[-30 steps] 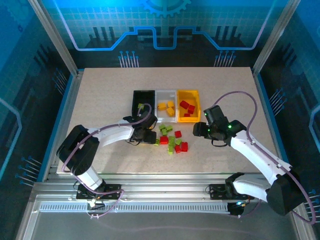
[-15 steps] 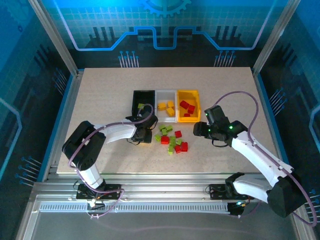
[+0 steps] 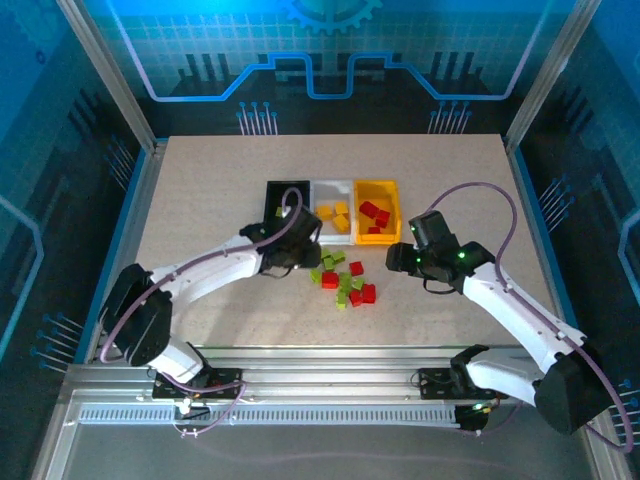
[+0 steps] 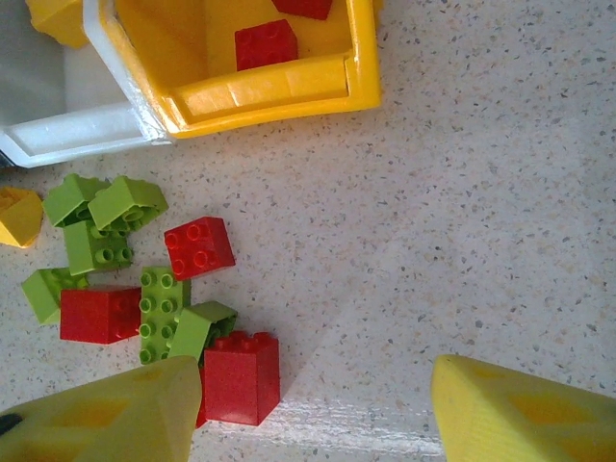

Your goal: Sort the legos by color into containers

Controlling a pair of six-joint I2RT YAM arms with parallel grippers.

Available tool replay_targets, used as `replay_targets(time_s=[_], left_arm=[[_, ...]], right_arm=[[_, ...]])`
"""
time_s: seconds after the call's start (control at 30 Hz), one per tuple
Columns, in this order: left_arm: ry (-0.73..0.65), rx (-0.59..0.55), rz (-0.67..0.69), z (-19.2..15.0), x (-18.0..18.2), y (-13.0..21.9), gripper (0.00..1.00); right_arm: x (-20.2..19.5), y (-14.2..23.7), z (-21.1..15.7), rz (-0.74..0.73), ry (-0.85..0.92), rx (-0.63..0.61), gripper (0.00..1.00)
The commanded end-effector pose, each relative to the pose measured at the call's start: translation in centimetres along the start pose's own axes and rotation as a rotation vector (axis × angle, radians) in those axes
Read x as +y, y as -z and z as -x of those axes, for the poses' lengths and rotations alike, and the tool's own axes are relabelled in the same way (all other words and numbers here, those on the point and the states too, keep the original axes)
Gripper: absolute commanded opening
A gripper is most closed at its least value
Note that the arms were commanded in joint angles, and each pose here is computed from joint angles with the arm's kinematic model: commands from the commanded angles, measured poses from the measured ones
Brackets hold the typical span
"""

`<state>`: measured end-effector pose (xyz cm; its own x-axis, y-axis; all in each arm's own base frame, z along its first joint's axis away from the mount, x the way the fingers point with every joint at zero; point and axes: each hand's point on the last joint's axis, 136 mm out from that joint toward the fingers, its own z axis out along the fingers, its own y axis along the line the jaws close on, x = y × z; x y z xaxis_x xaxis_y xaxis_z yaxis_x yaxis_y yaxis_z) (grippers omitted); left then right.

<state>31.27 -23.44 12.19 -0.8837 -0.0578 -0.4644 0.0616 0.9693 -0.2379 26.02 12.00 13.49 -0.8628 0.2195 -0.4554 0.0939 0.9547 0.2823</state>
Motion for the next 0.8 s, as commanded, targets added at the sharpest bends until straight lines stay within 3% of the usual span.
replay_targets(time_s=[0.0, 0.17, 0.33, 0.43, 0.57, 0.67, 0.77], left_arm=[[0.044, -0.037, -0.032, 4.3, -1.7, -1.8, 0.33], [0.05, -0.083, -0.012, 9.7, -3.3, -5.2, 0.34], [0.08, -0.072, 0.039, 12.5, -2.7, -8.8, 0.42], [0.096, -0.063, 0.043, 13.4, -2.7, -9.6, 0.54], [0.102, -0.099, -0.039, 14.6, -4.7, -7.4, 0.8], [0.087, -0.13, -0.099, 14.4, -6.3, -4.4, 0.87], [0.064, -0.132, -0.152, 11.9, -7.2, -1.3, 0.9]], right_arm=[[-0.6, -0.6, -0.1, -0.013, -0.036, 0.004, 0.65], [-1.3, -0.9, -0.5, -0.04, -0.035, 0.012, 0.65], [-1.4, -0.6, -0.5, -0.035, -0.039, 0.009, 0.65], [-1.4, -0.2, -0.4, -0.033, -0.037, 0.002, 0.65], [-1.2, 0.2, -0.4, -0.026, -0.035, 0.0, 0.66], [-1.3, 0.2, -0.4, -0.029, -0.034, 0.002, 0.66], [-1.5, 0.1, -0.6, -0.034, -0.037, 0.005, 0.66]])
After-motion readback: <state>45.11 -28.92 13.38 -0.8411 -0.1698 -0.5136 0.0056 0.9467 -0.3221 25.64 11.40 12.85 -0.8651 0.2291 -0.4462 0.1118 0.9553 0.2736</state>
